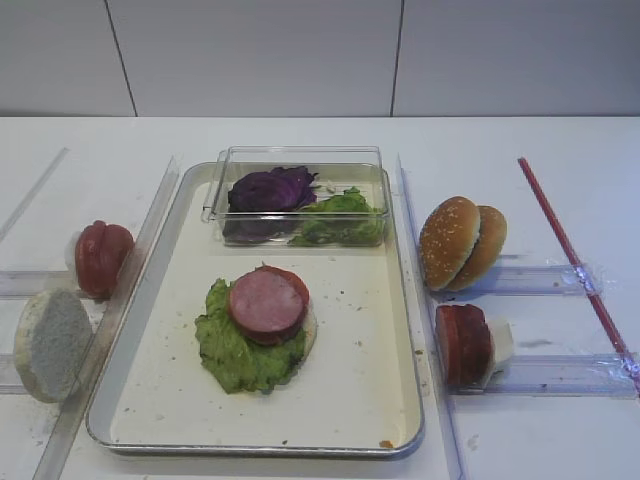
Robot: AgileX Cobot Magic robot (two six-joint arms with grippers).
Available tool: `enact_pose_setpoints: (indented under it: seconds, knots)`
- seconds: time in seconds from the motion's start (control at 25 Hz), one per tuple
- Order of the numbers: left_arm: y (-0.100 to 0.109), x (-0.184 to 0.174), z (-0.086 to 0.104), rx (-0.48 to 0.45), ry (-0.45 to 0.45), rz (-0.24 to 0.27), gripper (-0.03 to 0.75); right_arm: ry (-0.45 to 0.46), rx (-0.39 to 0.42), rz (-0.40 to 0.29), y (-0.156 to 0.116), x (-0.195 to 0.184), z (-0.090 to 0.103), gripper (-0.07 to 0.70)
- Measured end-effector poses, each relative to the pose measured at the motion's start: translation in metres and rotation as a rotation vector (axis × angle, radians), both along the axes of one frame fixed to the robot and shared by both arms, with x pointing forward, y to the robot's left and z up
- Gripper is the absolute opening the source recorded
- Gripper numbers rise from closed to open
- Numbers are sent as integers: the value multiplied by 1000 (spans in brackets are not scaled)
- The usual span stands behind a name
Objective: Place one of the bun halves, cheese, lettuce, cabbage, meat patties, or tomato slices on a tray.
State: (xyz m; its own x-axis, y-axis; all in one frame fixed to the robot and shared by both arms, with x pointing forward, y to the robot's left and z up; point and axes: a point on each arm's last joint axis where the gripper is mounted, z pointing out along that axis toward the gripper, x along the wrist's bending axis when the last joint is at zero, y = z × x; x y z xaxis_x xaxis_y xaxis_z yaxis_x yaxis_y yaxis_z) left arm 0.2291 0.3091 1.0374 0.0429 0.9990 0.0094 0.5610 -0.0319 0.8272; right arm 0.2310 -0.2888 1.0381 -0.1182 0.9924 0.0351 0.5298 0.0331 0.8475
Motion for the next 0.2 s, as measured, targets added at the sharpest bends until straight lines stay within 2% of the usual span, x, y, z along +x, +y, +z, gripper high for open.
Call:
enact_pose_setpoints:
  seconds: [0.2]
  knots:
    - [0, 0, 0, 0, 0, 0, 407, 0, 0, 0, 0, 0, 0, 436]
